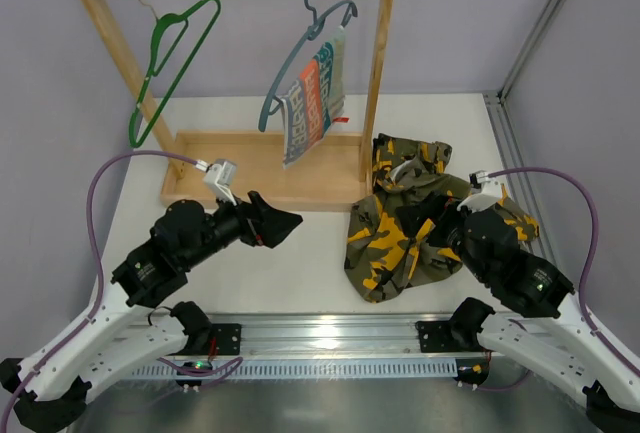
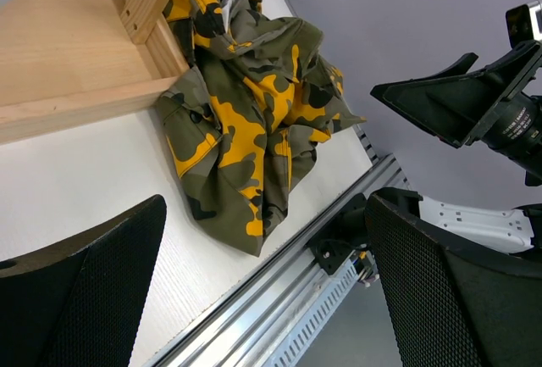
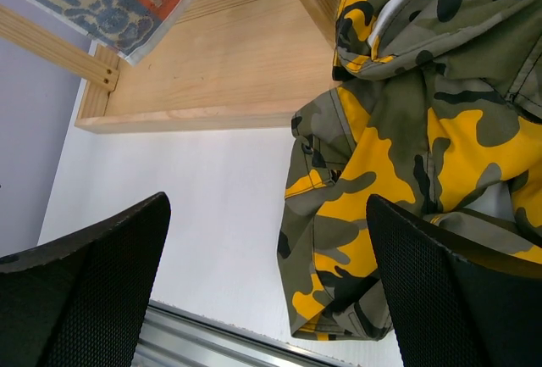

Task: Place the trousers on the hanger
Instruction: Move the trousers to the center of the board

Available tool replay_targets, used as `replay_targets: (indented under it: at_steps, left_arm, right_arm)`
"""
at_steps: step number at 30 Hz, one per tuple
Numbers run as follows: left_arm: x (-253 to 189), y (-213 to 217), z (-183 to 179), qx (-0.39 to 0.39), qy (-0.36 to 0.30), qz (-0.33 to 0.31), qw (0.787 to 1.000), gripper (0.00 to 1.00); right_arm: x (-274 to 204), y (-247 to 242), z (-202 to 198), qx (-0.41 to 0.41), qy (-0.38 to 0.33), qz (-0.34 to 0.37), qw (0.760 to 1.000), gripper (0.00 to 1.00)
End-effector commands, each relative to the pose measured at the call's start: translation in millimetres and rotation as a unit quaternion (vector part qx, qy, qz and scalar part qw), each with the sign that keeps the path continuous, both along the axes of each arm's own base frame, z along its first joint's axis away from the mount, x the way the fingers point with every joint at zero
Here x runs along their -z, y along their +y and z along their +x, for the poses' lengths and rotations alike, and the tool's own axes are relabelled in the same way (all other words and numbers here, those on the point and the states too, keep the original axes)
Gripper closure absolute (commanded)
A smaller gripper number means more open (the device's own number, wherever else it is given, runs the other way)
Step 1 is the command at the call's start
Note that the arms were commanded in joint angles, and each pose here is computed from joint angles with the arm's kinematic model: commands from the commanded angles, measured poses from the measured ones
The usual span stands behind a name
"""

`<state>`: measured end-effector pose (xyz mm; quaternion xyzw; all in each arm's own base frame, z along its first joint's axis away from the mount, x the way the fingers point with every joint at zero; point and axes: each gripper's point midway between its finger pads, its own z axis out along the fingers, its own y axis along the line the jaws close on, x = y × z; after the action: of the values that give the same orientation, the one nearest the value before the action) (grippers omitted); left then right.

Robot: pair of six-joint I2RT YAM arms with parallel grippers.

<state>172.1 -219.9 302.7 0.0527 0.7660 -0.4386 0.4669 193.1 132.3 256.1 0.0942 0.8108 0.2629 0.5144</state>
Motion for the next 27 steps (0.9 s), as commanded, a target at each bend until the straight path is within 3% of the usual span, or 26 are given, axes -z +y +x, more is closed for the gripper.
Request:
replay_targets:
  at_steps: [1, 11, 17, 21, 25, 27]
  left_arm:
    - [-4.7, 2.4, 2.3, -0.008, -0.011, -0.004, 1.000, 0.00]
    - [14.9, -4.3, 16.0, -0.024, 0.013, 0.020, 0.999, 0.00]
    - [34.3, -31.3, 29.8, 0.002, 0.044, 0.043, 0.998, 0.00]
    - [48.0, -54.7, 40.5, 0.024, 0.063, 0.047, 0.997, 0.00]
    - [74.3, -73.9, 52.1, 0.041, 0.087, 0.074, 0.993, 0.00]
    - [76.9, -79.3, 56.5, 0.044, 0.086, 0.075, 0.993, 0.00]
  right_arm:
    - [-6.4, -2.7, 6.1, 0.022, -0.009, 0.014, 1.000, 0.00]
    - [-16.1, -22.6, 26.9, 0.115, -0.025, 0.015, 0.993, 0.00]
    - [-17.0, -55.7, 54.8, 0.210, -0.051, -0.103, 0.971, 0.00]
    - [-0.3, -79.2, 90.6, 0.238, -0.007, -0.137, 0.962, 0.00]
    - [34.3, -91.9, 112.4, 0.212, 0.057, -0.069, 0.973, 0.03]
    - [52.5, -112.6, 116.2, 0.246, 0.085, -0.067, 0.963, 0.07]
